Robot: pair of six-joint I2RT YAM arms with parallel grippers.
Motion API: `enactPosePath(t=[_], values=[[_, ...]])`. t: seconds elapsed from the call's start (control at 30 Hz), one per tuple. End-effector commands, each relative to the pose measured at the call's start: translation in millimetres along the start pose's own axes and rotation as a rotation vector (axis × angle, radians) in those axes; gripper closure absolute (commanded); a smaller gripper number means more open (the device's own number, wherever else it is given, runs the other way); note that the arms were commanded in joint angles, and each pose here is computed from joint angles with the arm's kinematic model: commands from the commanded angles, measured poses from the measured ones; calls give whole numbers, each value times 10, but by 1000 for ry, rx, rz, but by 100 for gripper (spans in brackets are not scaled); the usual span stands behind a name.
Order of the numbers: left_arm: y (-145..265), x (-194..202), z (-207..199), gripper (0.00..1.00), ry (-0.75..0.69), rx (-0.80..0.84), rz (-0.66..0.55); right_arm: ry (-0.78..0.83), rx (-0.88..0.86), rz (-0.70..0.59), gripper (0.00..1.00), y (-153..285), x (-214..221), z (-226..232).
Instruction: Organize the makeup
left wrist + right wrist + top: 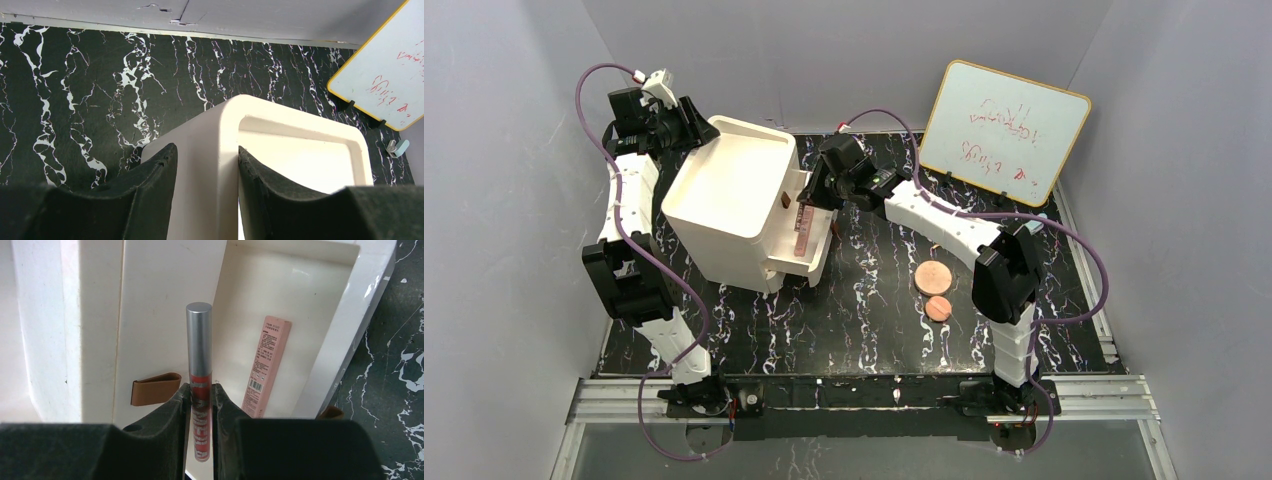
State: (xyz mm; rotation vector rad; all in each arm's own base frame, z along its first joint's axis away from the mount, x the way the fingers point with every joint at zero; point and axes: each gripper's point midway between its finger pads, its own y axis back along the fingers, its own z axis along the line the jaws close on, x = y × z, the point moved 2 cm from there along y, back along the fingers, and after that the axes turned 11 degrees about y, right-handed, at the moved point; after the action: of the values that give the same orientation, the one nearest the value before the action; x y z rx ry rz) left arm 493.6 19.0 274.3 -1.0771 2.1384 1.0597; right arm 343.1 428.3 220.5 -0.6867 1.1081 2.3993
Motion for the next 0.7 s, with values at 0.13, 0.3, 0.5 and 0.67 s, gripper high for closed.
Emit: enactPosePath(t=[0.13,0.3,0.5,0.67], values=[[-59,257,6,56,41,-4,95,10,-84,-22,40,44,-133,240],[-52,252,0,56,40,-2,94,30,-116,-35,25,82,-198,324],[-46,250,-2,56,38,-2,93,81,-70,-194,21,442,-654,278],[-52,256,3,56,39,-4,94,61,49,-370,12,959,-1162,-125]])
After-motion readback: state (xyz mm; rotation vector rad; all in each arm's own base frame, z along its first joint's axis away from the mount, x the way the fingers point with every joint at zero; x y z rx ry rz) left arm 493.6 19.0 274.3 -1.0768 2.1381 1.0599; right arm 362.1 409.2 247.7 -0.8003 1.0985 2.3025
